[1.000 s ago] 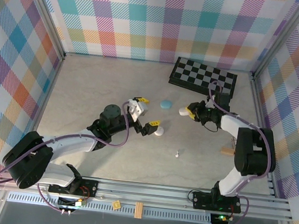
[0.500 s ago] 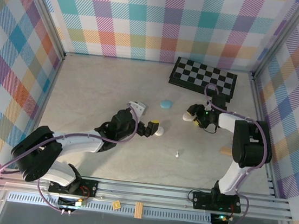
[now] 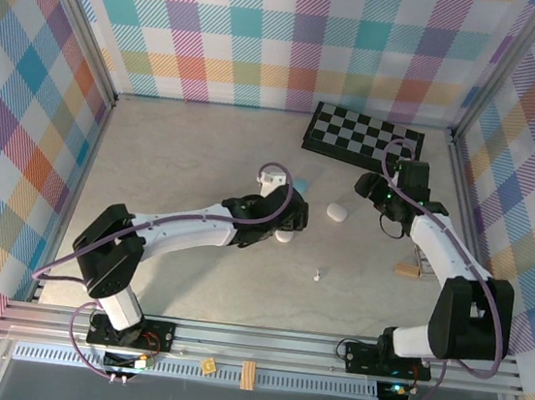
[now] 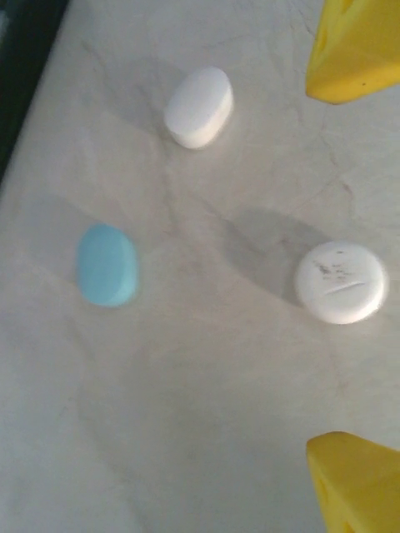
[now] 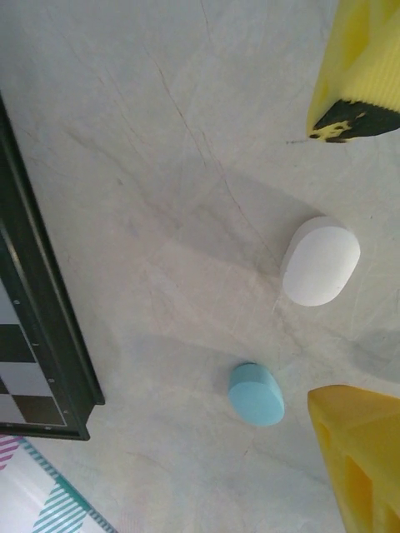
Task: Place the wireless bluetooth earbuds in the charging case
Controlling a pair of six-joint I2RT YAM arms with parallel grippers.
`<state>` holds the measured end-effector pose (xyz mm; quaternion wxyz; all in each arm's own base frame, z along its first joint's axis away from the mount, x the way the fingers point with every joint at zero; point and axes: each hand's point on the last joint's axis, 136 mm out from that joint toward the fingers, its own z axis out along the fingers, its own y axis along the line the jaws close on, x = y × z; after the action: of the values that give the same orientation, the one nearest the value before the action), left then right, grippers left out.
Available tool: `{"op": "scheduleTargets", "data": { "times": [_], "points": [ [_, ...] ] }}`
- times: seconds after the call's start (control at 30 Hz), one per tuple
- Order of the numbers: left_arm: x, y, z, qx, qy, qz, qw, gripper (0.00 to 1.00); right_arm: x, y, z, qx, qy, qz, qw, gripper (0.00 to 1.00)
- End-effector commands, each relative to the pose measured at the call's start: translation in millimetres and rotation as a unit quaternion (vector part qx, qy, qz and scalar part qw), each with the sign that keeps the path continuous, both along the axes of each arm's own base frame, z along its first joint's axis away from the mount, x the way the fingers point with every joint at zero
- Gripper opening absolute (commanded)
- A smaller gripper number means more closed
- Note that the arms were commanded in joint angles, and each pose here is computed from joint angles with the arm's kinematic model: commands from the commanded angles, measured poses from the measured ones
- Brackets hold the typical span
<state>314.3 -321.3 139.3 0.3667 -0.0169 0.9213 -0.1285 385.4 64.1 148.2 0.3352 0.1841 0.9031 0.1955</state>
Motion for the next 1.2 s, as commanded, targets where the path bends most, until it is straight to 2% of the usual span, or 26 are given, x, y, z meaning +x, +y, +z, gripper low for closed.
{"op": "scheduleTargets", "data": {
  "times": [0.0, 0.13, 0.23, 0.4, 0.57, 0.93, 1.17],
  "points": [
    [-19.7, 17.9, -19.4, 0.042, 0.064, 0.081, 0.994, 0.99, -16.7, -12.5, -5.9, -0.043, 0.015, 0.000, 0.999, 0.77],
    [-21.2, 18.0, -28.5, 0.075, 0.095, 0.118, 0.986, 0.92, -20.4, -14.5, -3.2, -0.050, 0.015, 0.001, 0.999, 0.77],
    [-17.1, 12.7, -35.8, 0.094, 0.104, 0.125, 0.982, 0.93, -22.5, -14.0, -3.4, -0.050, 0.016, 0.003, 0.999, 0.77],
    [-10.6, -6.4, -52.8, 0.075, 0.122, 0.122, 0.982, 0.91, -24.4, -11.5, -1.0, -0.046, 0.013, 0.010, 0.999, 0.77],
    [-5.7, -15.3, -71.1, 0.059, 0.143, 0.125, 0.980, 0.81, -26.2, -11.9, 1.4, -0.049, 0.012, 0.014, 0.999, 0.77],
    [3.3, -18.5, -97.6, 0.056, 0.171, 0.132, 0.975, 0.77, -29.0, -8.4, 0.0, -0.046, 0.012, 0.026, 0.999, 0.77],
    [5.7, -23.9, -109.8, 0.052, 0.185, 0.126, 0.973, 0.73, -26.4, 5.5, 6.1, -0.009, 0.009, 0.046, 0.999, 0.77]
  ]
}}
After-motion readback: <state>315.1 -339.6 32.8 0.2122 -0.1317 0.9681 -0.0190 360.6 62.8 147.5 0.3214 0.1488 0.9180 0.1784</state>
